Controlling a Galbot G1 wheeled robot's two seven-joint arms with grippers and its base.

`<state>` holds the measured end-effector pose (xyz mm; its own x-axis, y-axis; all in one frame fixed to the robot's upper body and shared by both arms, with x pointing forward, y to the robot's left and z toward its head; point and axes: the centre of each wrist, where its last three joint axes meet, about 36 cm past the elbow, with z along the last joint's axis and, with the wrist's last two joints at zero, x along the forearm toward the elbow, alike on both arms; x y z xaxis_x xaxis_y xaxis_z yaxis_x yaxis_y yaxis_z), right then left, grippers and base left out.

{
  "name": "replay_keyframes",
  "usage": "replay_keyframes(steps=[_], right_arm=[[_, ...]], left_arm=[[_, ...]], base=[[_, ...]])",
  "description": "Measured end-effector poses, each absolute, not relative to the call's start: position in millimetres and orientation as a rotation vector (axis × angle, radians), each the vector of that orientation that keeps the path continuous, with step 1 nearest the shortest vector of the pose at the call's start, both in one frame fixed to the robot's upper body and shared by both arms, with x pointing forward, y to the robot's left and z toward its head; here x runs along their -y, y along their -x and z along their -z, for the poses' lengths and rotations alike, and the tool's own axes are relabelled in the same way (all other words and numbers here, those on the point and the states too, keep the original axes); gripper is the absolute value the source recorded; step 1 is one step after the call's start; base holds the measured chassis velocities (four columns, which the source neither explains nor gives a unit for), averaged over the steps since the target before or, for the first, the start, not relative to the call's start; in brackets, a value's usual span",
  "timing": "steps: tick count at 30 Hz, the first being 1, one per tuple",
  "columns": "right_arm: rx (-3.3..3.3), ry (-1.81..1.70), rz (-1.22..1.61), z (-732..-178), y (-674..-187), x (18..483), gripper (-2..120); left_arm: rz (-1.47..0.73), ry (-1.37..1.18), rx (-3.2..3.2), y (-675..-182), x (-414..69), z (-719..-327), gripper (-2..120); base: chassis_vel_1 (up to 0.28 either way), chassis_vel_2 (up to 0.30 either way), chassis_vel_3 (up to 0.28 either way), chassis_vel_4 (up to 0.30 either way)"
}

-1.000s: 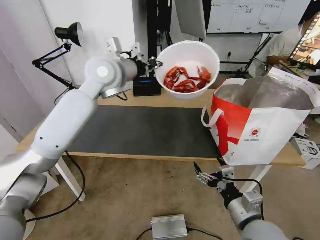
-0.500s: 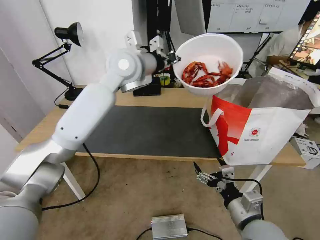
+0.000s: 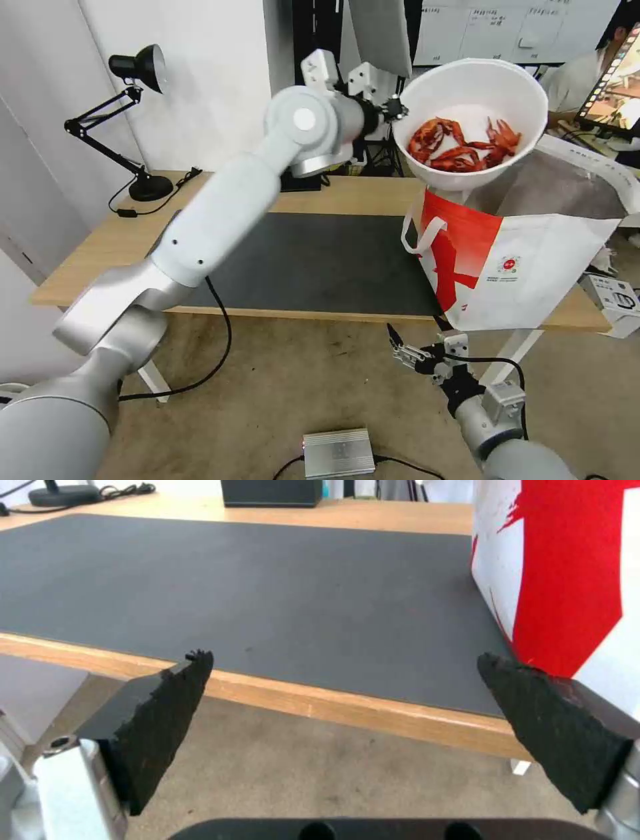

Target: Pick up the trash from the table and place it into the takeout bag.

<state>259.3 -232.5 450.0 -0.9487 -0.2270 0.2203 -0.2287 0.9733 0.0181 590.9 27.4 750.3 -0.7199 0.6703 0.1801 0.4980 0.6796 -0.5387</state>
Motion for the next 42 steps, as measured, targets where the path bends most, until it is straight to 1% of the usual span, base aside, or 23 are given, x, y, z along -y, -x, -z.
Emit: replay_keyframes(steps=[8, 15, 25, 40, 41, 42], right_arm=[[2.899, -0.339, -0.011, -450, -259, 233, 100], [2.899, -0.339, -0.011, -450, -259, 233, 100], [2.899, -0.339, -0.011, -450, -259, 233, 100], [2.899, -0.339, -0.011, -450, -259, 233, 100], [2.899, -0.339, -0.011, -450, -259, 233, 100], [2.899, -0.339, -0.011, -450, -259, 233, 100]], left_arm=[[-0.645, 0.917, 2.499, -595, 3, -737, 0], [-0.627, 0.904, 2.497, -599, 24, -735, 0], [-0.606, 0.868, 2.512, -604, 36, -734, 0], [-0.528, 0.855, 2.535, -598, 48, -717, 0], [-0.524, 0.856, 2.538, -598, 47, -717, 1], [-0.523, 0.859, 2.54, -597, 47, -718, 4]], base=[[0.0, 0.0, 0.0, 0.0], [0.0, 0.0, 0.0, 0.0], [0.0, 0.0, 0.0, 0.0], [0.0, 0.0, 0.0, 0.0], [0.0, 0.0, 0.0, 0.0], [0.0, 0.0, 0.0, 0.0]])
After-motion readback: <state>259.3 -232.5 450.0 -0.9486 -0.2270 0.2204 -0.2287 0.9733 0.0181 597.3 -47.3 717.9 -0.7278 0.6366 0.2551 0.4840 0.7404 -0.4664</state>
